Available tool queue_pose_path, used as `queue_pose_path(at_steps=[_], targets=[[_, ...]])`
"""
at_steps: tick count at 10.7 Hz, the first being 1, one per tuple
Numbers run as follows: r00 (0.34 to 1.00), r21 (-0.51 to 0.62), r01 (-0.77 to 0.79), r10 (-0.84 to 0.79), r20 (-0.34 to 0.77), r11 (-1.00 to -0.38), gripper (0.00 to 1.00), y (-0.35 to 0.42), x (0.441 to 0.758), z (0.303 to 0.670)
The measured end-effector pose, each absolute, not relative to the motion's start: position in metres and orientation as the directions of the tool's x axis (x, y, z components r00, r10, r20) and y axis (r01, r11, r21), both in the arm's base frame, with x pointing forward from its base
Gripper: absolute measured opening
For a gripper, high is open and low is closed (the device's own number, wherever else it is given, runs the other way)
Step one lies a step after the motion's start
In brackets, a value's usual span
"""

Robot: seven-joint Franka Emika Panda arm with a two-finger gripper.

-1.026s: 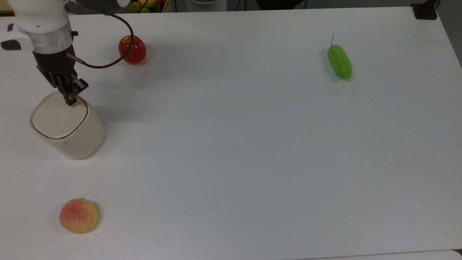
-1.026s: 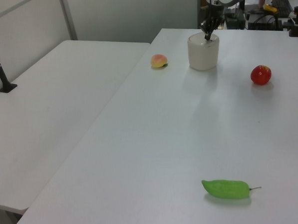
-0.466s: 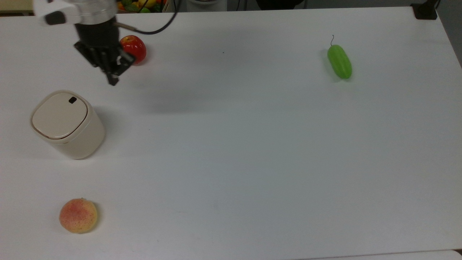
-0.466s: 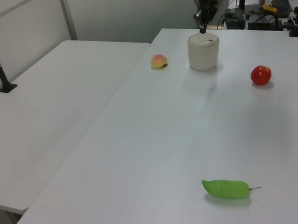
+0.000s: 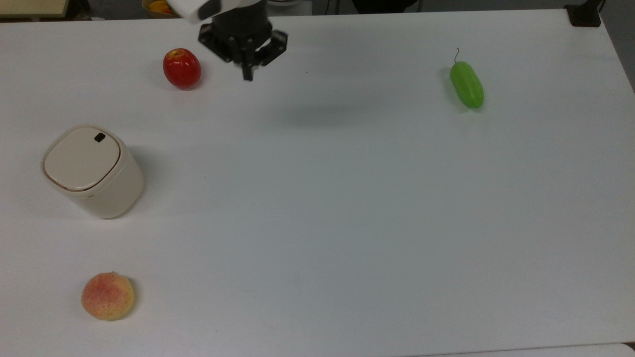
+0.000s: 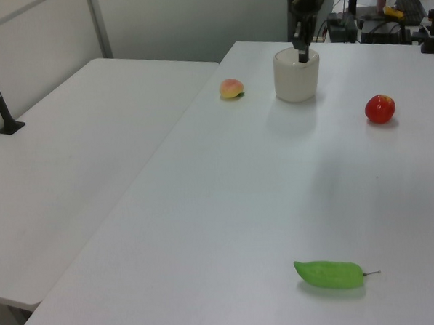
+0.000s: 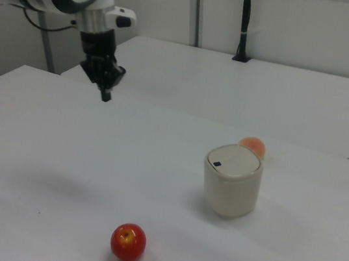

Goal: Close garbage bin

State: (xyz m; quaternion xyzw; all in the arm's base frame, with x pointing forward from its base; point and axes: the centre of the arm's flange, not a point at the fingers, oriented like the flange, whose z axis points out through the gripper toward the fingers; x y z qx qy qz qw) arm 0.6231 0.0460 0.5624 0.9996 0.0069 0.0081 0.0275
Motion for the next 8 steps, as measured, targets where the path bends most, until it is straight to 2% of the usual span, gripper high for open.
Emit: queue_pose_path(at_steps=[3,6,7,8], targets=[[0.991,0.056,0.125,0.122,-0.054,-0.991,0.01,0.057,0.594,0.587],[0.992,0.057,0.118,0.115,-0.052,-0.991,0.04,0.050,0.593,0.590],[0.992,0.057,0.115,0.112,-0.052,-0.992,0.11,0.048,0.593,0.590],[0.993,0.058,0.113,0.110,-0.052,-0.992,0.23,0.047,0.593,0.590]])
